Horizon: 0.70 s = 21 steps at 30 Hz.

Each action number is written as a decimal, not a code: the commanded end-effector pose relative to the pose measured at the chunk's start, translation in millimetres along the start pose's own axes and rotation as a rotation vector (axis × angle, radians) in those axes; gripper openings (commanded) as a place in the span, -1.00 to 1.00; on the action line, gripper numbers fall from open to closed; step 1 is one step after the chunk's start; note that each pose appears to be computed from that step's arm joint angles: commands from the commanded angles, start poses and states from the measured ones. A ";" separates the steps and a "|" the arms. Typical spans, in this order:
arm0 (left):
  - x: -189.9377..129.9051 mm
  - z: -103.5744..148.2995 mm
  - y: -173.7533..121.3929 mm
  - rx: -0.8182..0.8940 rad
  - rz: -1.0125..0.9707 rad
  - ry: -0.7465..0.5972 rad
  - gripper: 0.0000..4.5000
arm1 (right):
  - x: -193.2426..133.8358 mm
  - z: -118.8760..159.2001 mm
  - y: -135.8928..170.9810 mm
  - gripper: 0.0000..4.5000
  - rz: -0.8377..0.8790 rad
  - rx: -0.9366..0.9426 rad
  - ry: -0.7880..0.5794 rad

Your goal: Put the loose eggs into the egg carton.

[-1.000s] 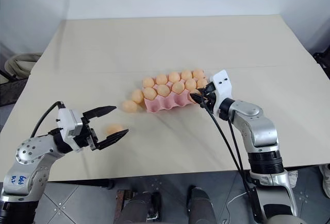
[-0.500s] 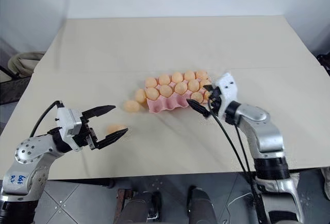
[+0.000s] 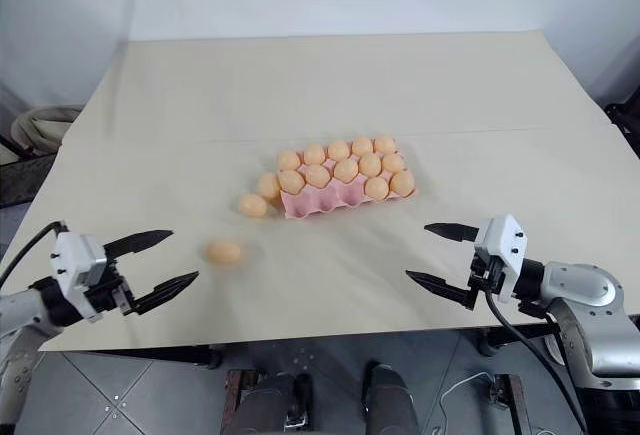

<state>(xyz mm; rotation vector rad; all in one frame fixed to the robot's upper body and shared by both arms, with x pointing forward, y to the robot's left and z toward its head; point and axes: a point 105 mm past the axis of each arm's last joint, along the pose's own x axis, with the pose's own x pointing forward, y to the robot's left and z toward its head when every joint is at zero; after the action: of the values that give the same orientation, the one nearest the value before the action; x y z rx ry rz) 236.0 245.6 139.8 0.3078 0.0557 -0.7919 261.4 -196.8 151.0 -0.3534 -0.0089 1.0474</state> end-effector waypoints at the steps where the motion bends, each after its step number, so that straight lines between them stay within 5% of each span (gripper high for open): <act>1: -11.5 1.9 2.0 0.018 0.020 0.010 1.00 | -1.1 10.6 -4.1 1.00 -0.014 -0.061 -0.040; 21: 80.7 -28.9 3.8 0.028 -0.006 0.068 1.00 | -9.4 17.0 -4.1 1.00 0.003 -0.034 -0.044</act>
<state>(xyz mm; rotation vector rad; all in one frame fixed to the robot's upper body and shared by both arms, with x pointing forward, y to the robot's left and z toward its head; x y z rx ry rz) 291.6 202.1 100.5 0.3309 0.1235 -0.8071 260.8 -203.8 156.1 -0.3435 -0.0180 1.0600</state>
